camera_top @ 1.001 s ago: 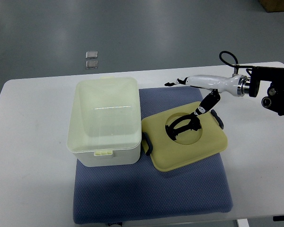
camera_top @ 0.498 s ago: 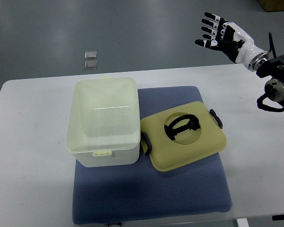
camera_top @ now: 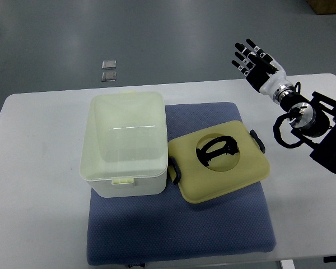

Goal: Open white storage box with right hand

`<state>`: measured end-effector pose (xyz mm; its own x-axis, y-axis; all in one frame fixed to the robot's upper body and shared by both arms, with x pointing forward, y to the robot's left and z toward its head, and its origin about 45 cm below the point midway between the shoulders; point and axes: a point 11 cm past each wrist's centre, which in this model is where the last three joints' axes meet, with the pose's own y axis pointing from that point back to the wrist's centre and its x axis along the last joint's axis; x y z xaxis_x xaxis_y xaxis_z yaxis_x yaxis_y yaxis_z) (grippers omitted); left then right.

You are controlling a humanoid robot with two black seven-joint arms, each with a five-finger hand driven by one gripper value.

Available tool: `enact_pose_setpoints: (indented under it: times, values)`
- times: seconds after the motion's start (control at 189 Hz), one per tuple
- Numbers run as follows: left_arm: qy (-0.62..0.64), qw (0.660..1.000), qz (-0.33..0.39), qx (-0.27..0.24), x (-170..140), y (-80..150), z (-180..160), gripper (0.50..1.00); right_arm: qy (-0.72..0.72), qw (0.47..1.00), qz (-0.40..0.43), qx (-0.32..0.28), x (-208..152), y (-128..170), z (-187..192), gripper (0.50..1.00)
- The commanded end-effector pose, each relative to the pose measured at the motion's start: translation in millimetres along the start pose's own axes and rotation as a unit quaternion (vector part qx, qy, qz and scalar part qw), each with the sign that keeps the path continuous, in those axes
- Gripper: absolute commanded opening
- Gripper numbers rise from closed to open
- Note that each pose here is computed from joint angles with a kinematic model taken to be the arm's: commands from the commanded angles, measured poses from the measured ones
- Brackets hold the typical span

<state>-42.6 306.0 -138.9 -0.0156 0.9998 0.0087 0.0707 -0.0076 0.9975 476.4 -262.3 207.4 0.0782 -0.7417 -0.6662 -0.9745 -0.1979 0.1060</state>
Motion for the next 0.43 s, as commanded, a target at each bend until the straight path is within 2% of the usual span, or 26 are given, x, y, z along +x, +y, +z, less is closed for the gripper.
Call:
enact_pose_setpoints:
  times: [0.0, 0.191, 0.424]
  values:
    - [0.001, 1.000, 0.003, 0.000, 2, 0, 0, 1.000, -0.008, 1.000, -0.011, -0.009, 0, 3, 15, 0.932]
    - [0.001, 1.000, 0.005, 0.000, 3, 0, 0, 1.000, -0.023, 0.999, -0.039, -0.019, 10, 14, 27, 0.932]
    - [0.001, 1.000, 0.005, 0.000, 3, 0, 0, 1.000, -0.012, 1.000, -0.015, -0.007, 27, 13, 17, 0.932]
